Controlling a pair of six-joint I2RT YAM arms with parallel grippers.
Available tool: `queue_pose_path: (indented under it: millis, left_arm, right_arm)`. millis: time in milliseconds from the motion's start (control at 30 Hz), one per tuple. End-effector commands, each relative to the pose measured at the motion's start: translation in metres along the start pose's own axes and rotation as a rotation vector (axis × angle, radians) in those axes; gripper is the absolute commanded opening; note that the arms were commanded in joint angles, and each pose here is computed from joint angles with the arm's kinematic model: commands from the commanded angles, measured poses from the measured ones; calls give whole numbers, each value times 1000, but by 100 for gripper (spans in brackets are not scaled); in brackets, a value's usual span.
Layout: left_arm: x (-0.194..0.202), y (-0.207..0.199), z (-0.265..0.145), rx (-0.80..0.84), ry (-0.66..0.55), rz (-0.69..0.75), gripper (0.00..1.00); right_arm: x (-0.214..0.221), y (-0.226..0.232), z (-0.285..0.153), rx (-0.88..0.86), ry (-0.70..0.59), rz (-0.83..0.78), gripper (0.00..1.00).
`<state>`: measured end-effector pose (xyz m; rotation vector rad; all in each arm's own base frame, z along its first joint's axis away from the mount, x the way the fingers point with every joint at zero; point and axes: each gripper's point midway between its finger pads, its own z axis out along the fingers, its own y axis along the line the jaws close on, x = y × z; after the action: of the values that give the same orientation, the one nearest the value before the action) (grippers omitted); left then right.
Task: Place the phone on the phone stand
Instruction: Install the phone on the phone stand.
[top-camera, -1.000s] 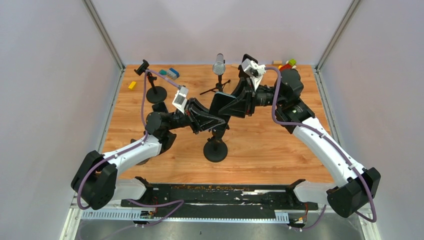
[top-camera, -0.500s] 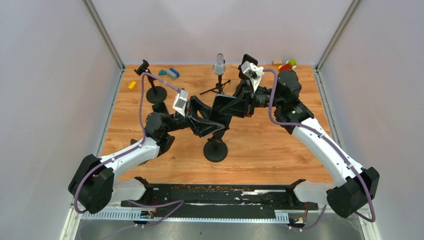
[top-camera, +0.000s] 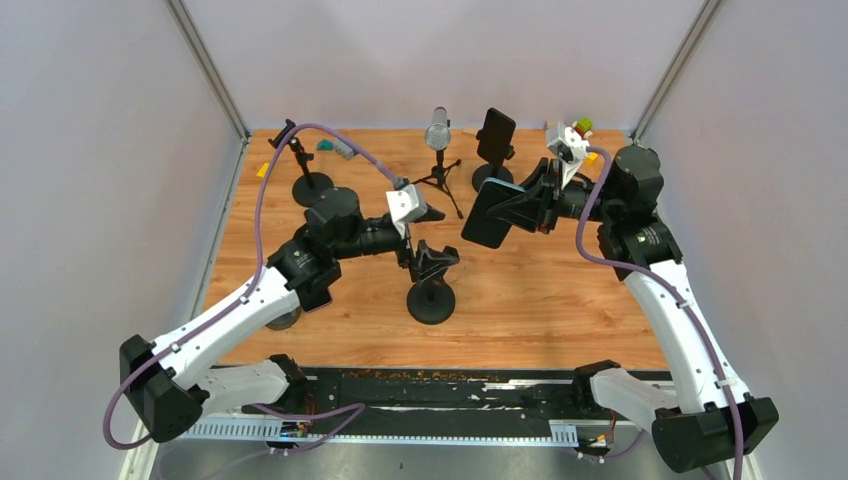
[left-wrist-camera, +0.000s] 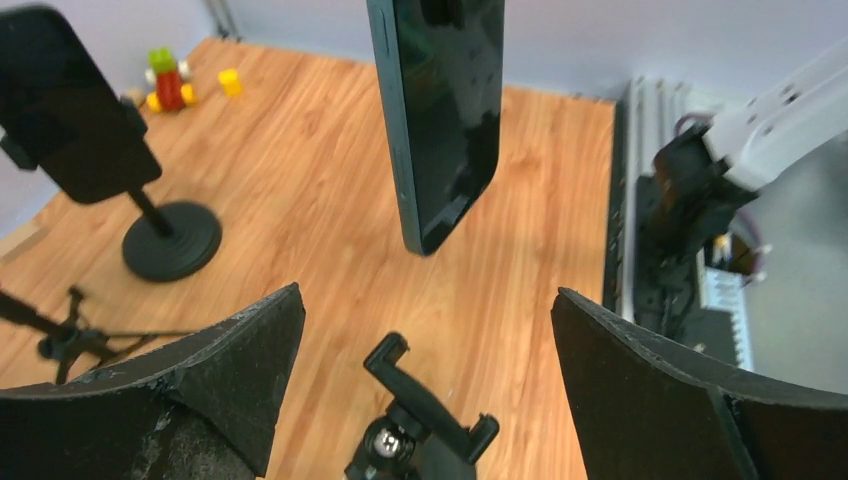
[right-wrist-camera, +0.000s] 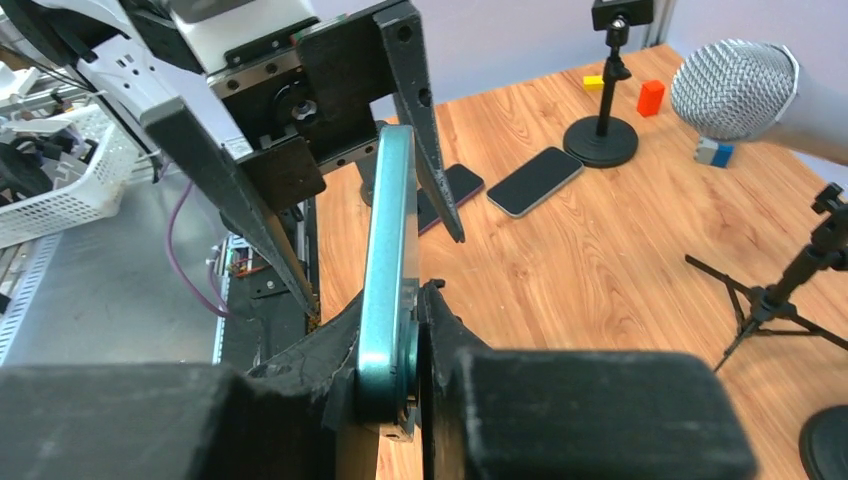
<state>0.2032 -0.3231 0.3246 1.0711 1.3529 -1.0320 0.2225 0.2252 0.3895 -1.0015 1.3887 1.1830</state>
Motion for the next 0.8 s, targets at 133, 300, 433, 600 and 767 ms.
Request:
queue_pose_path:
  millis: [133, 300, 433, 600, 767]
  left_arm:
    - [75, 27, -8, -229, 396, 154, 100]
    - [99, 24, -3, -227, 509, 162, 100]
    - [102, 21, -7, -223, 541, 170, 100]
    - [99, 26, -16, -253, 557, 206, 100]
    - [95, 32, -28, -293, 562, 255, 100]
  right_arm:
    - [5, 0, -14, 56, 6, -64, 0]
    - [7, -5, -19, 85, 17, -83, 0]
    - [10, -8, -21, 99, 23, -82, 0]
    - [17, -10, -20, 95, 34, -77, 0]
    - [29, -11, -18, 64, 52, -78, 0]
